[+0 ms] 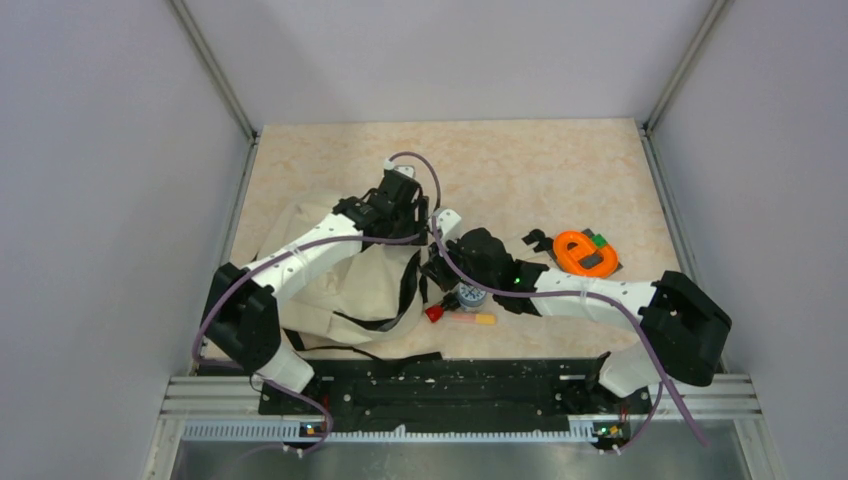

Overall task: Pack the student bag
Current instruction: Zip the student bag at the center of the board.

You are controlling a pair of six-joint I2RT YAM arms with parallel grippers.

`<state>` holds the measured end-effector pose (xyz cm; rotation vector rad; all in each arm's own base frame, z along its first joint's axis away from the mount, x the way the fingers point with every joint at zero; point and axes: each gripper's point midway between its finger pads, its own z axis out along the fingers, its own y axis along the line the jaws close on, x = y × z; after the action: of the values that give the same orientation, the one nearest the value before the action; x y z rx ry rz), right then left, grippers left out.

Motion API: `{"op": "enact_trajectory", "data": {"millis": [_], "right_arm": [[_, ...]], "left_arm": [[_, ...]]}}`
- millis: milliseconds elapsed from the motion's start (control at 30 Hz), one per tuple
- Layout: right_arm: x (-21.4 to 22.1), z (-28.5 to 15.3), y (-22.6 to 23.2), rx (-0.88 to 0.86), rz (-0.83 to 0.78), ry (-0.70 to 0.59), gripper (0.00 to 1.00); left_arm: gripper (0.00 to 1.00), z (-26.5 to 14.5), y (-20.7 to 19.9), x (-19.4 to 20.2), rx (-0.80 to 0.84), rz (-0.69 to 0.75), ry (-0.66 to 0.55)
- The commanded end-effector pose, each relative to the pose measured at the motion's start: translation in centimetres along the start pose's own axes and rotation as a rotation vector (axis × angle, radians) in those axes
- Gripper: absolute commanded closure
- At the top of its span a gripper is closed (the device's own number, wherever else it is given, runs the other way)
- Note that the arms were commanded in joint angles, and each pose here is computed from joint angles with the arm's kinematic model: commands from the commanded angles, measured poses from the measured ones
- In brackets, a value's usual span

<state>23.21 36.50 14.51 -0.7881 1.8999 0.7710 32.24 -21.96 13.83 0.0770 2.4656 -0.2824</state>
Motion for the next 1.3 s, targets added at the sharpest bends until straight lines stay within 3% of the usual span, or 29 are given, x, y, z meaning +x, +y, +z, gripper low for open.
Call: {"op": "enact_trajectory", "data": {"millis": [0,100,233,333,500,933,1267], "right_arm": [[-2.0,-0.3,0.3,0.014,-0.020,-0.078,1.00],[-2.4,-0.5,-0.8,0.075,-0.018,-0.095,1.00],[-3.3,-1.1,-1.7,0.130,-0.015,-0.130,1.00],[-3.8,-1.5,-1.4,0.113,-0.038,-0.150,1.00],[-4.5,-1.8,0.2,0.040,-0.089,-0.152,1.00],[-7.5,-3.7,5.8,-0.095,-0.163,-0.220,1.00],[-3.7,-2.9,7.7,-0.148,-0.170,-0.114,1.00]], "left_arm": [[0.26,0.1,0.1,0.3,-0.043,0.071,0.046],[0.36,0.3,0.2,0.7,-0.063,0.094,0.067],[0.67,0.3,0.1,1.0,-0.064,0.097,0.073],[0.84,0.1,-0.5,0.3,-0.035,0.077,0.040],[1.00,-0.9,-1.4,-2.1,0.005,0.013,-0.084],[1.00,-4.1,-1.1,-7.7,0.053,-0.132,-0.440],[1.00,-3.8,0.1,-11.7,0.015,-0.163,-0.525]]}}
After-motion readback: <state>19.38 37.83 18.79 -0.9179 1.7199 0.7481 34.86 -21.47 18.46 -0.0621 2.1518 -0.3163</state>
